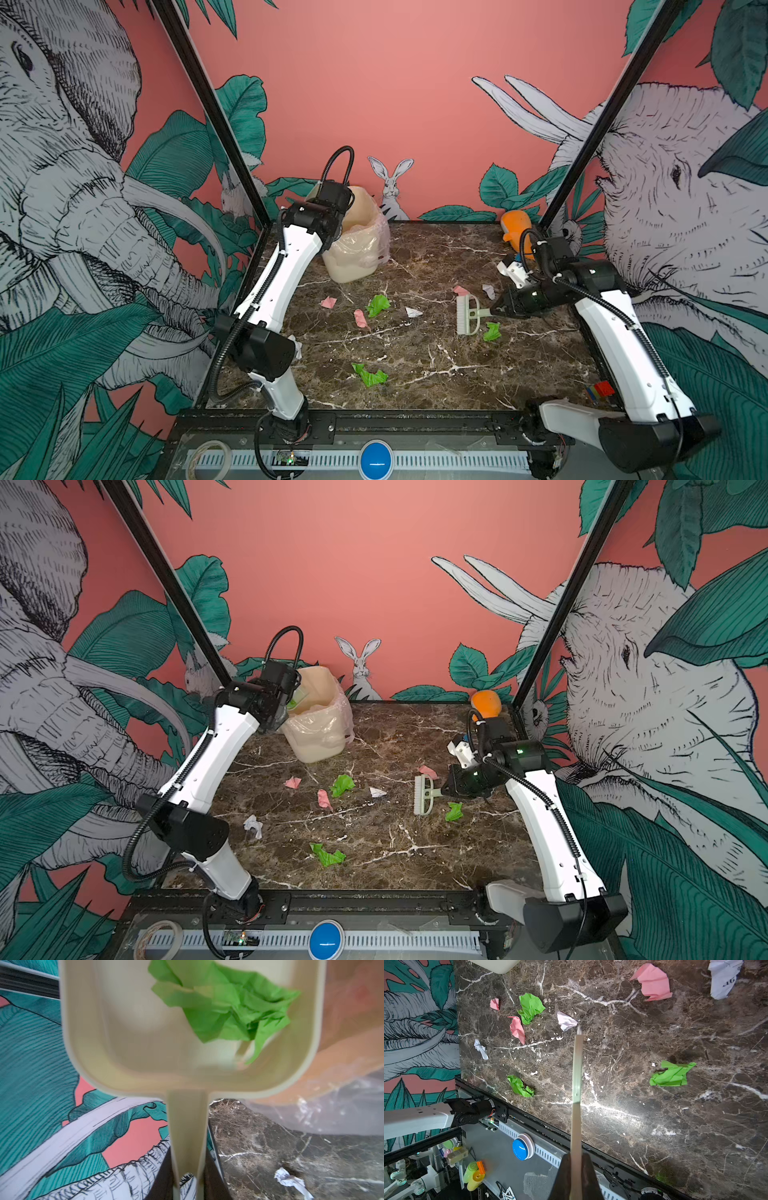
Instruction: Sweep away the paper scraps from the table
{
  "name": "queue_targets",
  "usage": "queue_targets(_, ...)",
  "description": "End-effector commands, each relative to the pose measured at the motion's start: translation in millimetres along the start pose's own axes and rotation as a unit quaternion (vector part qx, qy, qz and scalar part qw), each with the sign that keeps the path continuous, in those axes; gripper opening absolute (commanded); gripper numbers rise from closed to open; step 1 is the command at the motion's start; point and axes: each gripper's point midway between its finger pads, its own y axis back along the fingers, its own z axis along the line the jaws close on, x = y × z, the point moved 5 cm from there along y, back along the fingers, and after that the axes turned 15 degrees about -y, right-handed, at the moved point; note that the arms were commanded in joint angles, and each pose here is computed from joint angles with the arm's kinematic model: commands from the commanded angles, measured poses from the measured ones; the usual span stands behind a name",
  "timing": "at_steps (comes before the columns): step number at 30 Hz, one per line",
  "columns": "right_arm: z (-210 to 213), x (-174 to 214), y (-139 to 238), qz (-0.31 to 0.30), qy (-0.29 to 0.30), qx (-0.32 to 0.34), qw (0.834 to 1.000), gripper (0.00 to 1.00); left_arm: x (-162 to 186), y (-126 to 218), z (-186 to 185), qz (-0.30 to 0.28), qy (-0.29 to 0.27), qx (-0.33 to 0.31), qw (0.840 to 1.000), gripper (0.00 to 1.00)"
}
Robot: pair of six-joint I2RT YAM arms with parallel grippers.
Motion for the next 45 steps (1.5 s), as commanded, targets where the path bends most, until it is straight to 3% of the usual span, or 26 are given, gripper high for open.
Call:
queue_targets(1, 2, 1, 2, 0.002, 0.008, -0.006, 1.0, 0.0, -2, 5, 18, 0.024, -0.026, -0.062, 0.997, 0.15)
queue_targets(29, 9, -2, -5, 0.02, 0.007, -0.039, 0.999, 0.0, -32, 19, 17, 0.063, -0.17, -0.222, 0.958, 0.14)
queue_targets(39, 5, 4, -8, 0.019, 0.008, -0.038, 0.999, 0.0, -29, 28, 26, 0.058, -0.154, -0.231, 0.959, 0.14)
queue_targets(45, 0, 6, -7, 0.016, 0.011, -0.022, 1.0, 0.0, -24, 46, 34, 0.016, -0.096, -0.218, 0.971, 0.14)
